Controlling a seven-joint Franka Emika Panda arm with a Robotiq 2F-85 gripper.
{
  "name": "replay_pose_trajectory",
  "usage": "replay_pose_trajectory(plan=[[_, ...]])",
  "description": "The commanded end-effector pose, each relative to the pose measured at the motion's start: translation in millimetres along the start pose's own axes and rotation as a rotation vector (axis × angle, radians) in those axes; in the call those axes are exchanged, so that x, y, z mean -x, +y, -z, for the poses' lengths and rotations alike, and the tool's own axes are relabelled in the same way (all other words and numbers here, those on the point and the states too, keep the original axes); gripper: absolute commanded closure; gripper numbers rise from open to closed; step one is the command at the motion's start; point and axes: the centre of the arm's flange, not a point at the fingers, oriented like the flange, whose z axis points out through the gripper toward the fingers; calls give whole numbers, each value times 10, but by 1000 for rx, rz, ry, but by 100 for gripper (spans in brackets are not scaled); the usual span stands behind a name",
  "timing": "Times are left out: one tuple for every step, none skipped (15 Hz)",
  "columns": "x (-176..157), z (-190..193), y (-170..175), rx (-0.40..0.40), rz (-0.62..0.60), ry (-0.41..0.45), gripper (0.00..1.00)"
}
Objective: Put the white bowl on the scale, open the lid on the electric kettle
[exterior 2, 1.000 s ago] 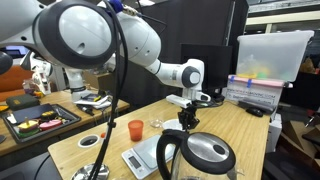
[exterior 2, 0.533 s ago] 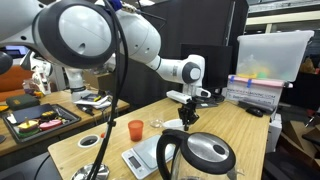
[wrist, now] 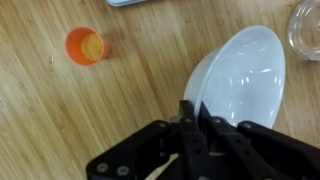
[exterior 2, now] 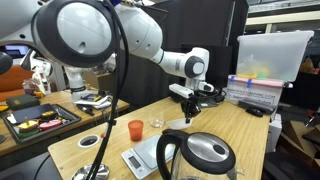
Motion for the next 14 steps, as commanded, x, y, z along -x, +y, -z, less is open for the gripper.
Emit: replay_pose_trajectory(plan=[[-20, 98, 26, -48, -10, -18, 98], [-15, 120, 31, -54, -9, -15, 98], [-2, 154, 50, -57, -12, -12, 98], [22, 187, 76, -61, -11, -11, 98], [76, 237, 134, -65, -13, -9, 98], [103, 287, 185, -65, -18, -2, 98], [142, 347, 266, -64, -25, 6, 98], [169, 398, 340, -69, -30, 7, 98], [221, 454, 429, -74, -31, 6, 98], [255, 489, 504, -78, -32, 2, 98], [319, 518, 577, -87, -29, -11, 98], [381, 522, 630, -98, -24, -26, 98], [463, 503, 667, -106, -14, -45, 98], [530, 487, 686, -113, -5, -63, 98]])
